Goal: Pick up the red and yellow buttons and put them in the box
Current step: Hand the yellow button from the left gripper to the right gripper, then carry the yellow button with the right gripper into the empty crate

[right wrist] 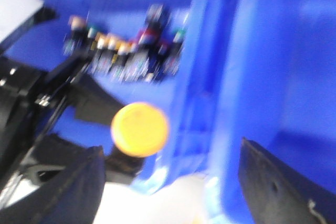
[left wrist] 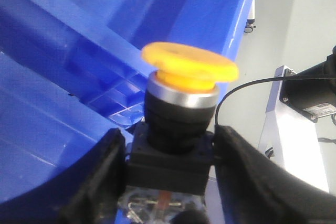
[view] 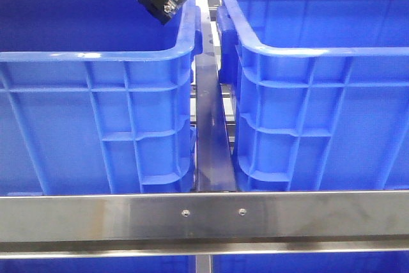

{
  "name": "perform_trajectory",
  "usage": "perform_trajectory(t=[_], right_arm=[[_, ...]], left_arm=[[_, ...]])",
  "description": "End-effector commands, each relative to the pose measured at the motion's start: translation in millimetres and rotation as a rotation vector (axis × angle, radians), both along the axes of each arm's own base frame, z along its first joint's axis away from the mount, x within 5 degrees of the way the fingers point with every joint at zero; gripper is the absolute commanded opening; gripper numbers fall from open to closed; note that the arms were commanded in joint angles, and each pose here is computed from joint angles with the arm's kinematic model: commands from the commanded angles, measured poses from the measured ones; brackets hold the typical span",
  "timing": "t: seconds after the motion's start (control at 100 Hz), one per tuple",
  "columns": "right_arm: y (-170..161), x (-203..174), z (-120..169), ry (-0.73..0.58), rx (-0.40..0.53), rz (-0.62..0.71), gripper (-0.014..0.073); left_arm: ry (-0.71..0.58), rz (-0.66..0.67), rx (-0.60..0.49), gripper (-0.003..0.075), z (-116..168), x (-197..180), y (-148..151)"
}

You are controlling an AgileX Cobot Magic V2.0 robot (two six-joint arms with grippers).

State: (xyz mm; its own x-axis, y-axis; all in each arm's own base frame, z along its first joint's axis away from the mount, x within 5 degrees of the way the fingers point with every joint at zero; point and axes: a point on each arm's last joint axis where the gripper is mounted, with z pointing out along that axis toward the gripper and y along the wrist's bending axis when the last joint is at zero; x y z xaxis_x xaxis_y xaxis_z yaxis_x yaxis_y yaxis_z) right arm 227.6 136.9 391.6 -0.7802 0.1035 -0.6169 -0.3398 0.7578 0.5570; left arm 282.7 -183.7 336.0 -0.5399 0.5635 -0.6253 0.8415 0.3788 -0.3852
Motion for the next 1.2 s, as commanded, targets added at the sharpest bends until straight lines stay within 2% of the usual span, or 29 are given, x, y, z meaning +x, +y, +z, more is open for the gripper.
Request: perform_trajectory(t=[0.0,0.1,0.28,0.45,0.59,0.69,0.86,0.91,0.98,1.1,1.15,1.19], right_arm=[[8.8,1.8,18.0,0.003,0.064,0.063,0.0542],[19.5,10.7,14.0,0.067,0.104,0.115,0.0542],[32.9,28.6,-2.8,0.148,0.166,0.132,0.0542],[39.8,37.6,-7.0,0.147,0.223,0.142,0.0542],[39.9,40.5,-6.2,0.12,0.231,0.128,0.0538],[39.7,41.2,-5.9,0.114,0.233,0.122,0.0442],[39.7,41.3,-5.8,0.113,0.233,0.121,0.0183],[39.6,40.9,-5.6,0.114,0.233,0.122,0.0142],[39.6,41.0,-5.6,0.113,0.233,0.122,0.0123],[39.6,41.0,-5.6,0.113,0.233,0.122,0.0123],[39.6,41.0,-5.6,0.113,0.233,0.122,0.0123],[39.6,41.0,-5.6,0.113,0.233,0.122,0.0123]], left_arm=[[-0.049,-0.002,-0.087,0.0211,27.2,-10.4,-2.9],[-0.049,-0.002,-0.087,0.0211,27.2,-10.4,-2.9],[-0.049,-0.002,-0.087,0.0211,27.2,-10.4,-2.9],[-0.049,-0.002,-0.087,0.0211,27.2,-10.4,-2.9],[-0.049,-0.002,-0.087,0.0211,27.2,-10.4,-2.9],[-0.049,-0.002,-0.087,0.0211,27.2,-10.4,-2.9],[-0.045,-0.002,-0.096,0.0224,27.8,-10.6,-3.4],[-0.043,-0.001,-0.101,0.0255,28.2,-10.7,-3.7],[-0.043,-0.001,-0.101,0.0341,28.1,-10.7,-3.7],[-0.044,0.0,-0.101,0.0573,28.2,-10.5,-3.7],[-0.043,0.004,-0.102,0.0631,28.2,-10.3,-3.7],[-0.043,0.005,-0.102,0.0648,28.2,-10.3,-3.7]])
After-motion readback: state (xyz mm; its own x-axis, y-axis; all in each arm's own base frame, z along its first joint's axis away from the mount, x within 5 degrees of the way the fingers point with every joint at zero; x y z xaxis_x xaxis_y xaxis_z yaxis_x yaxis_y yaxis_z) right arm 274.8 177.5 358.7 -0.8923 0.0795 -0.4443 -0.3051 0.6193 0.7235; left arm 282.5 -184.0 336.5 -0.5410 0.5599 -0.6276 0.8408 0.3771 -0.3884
